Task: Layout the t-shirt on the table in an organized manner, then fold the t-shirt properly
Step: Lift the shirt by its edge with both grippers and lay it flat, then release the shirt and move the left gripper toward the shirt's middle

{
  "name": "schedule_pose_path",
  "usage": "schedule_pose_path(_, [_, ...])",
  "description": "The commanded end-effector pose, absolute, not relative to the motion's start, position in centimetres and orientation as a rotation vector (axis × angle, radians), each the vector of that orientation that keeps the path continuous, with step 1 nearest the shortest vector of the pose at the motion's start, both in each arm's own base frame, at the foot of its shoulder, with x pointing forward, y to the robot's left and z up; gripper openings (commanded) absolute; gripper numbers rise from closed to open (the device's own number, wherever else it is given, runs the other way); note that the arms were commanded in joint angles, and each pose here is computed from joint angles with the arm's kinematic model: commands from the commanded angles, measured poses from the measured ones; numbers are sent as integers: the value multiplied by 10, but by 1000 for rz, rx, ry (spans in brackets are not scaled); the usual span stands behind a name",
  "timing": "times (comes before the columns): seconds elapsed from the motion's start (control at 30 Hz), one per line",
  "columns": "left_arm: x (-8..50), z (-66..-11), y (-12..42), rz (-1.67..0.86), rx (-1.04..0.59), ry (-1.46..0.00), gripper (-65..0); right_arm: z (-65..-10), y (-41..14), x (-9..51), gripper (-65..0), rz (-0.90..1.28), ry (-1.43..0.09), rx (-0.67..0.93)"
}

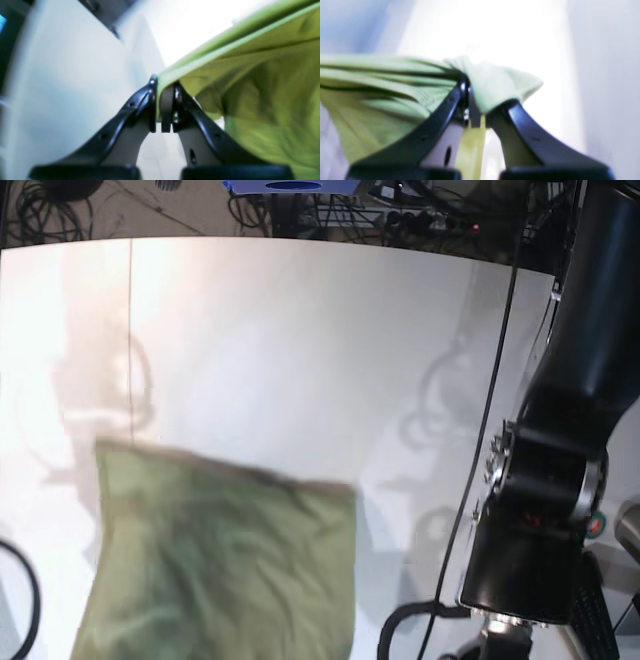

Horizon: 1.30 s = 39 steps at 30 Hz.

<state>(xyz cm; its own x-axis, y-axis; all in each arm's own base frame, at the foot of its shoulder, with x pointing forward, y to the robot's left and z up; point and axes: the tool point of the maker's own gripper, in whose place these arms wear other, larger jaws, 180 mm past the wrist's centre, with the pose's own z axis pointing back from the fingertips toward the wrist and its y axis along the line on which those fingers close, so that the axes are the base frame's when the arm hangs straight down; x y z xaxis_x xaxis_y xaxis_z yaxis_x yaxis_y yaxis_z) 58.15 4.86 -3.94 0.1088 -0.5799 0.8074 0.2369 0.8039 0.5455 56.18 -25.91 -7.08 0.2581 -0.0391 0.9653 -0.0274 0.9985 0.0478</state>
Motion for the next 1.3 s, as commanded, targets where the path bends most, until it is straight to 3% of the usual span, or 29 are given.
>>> schedule_pose_path(0.0, [575, 15, 50, -588, 349, -1467, -650, -12, -278, 558, -650, -17, -1444, 11])
schedule_pose_path(0.07, [565, 37, 46, -555, 321, -1534, -650, 20, -292, 548, -650, -9, -1508, -38])
schedule_pose_path(0.13, [563, 26, 50, -506, 282, -1503, -650, 32, -293, 533, -650, 26, -1544, -81])
schedule_pose_path(0.27, [547, -28, 58, -478, 238, -1449, -650, -19, -286, 498, -650, 96, -1429, -143])
schedule_pose_path(0.37, [518, -99, 57, -512, 215, -1367, -650, -106, -292, 470, -650, 35, -1269, -99])
schedule_pose_path(0.57, [416, -292, 55, -738, 270, -1022, -650, -312, -287, 403, -650, -117, -929, 24])
schedule_pose_path(0.77, [310, -429, 71, -893, 319, -736, -650, -431, -282, 350, -650, -195, -727, 54])
schedule_pose_path(0.93, [263, -464, 73, -909, 273, -626, -650, -465, -287, 317, -650, -226, -624, 47])
schedule_pose_path(1.27, [244, -467, 65, -914, 242, -615, -650, -466, -314, 271, -650, -329, -603, -53])
